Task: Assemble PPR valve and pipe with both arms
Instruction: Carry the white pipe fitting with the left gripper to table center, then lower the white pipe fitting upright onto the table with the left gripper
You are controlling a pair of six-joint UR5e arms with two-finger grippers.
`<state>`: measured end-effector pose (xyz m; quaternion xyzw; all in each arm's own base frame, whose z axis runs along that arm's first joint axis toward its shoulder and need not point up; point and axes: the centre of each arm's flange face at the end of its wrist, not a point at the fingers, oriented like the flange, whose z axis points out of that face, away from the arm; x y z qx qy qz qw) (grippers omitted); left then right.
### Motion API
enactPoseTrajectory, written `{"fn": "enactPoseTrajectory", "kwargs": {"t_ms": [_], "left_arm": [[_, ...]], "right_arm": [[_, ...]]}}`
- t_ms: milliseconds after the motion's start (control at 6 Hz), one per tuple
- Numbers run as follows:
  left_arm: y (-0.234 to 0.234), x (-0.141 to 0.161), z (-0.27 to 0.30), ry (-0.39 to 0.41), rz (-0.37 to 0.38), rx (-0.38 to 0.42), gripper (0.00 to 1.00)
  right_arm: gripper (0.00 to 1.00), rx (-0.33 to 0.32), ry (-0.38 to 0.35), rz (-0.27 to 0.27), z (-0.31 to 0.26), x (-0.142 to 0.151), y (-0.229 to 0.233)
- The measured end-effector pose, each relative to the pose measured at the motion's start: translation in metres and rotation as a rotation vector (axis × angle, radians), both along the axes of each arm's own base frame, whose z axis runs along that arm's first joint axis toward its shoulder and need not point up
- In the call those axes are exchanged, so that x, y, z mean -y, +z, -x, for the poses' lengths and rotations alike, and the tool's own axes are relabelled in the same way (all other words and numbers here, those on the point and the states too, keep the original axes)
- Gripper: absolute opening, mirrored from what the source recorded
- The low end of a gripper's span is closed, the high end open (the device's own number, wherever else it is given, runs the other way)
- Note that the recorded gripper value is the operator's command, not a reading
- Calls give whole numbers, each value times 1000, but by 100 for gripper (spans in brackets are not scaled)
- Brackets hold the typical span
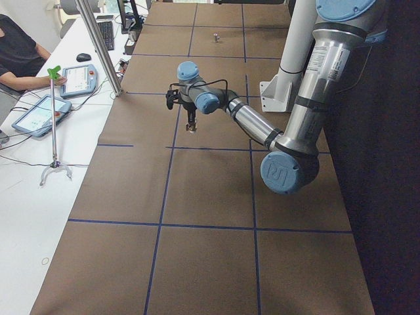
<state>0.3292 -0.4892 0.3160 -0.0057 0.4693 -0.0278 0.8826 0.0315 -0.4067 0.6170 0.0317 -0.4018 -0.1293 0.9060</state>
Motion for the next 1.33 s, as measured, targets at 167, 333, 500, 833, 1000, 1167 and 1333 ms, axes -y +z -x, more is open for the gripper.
{"fn": "enactPoseTrajectory", "kwargs": {"t_ms": [167,333,500,833,1000,1167,1333], "left_arm": [[-43,-18,-52,22,7,0,0],[-82,-41,-103,32,6,6,0],[-119,-63,-158,27,5,12,0],[-172,-70,-234,-13,6,40,0],[-181,-74,-248,-22,3,64,0],[-186,-80,-257,-25,-2,87,0],[-188,-83,-261,-27,-5,101,0]], "right_arm": [[100,1,-1,0,1,0,0],[100,3,-3,-1,2,0,0],[100,8,-5,-2,3,0,-1],[100,21,-7,-4,4,0,-3],[100,27,-7,-5,5,0,-5],[100,30,-8,-6,5,0,-5],[100,31,-8,-6,5,0,-5]]}}
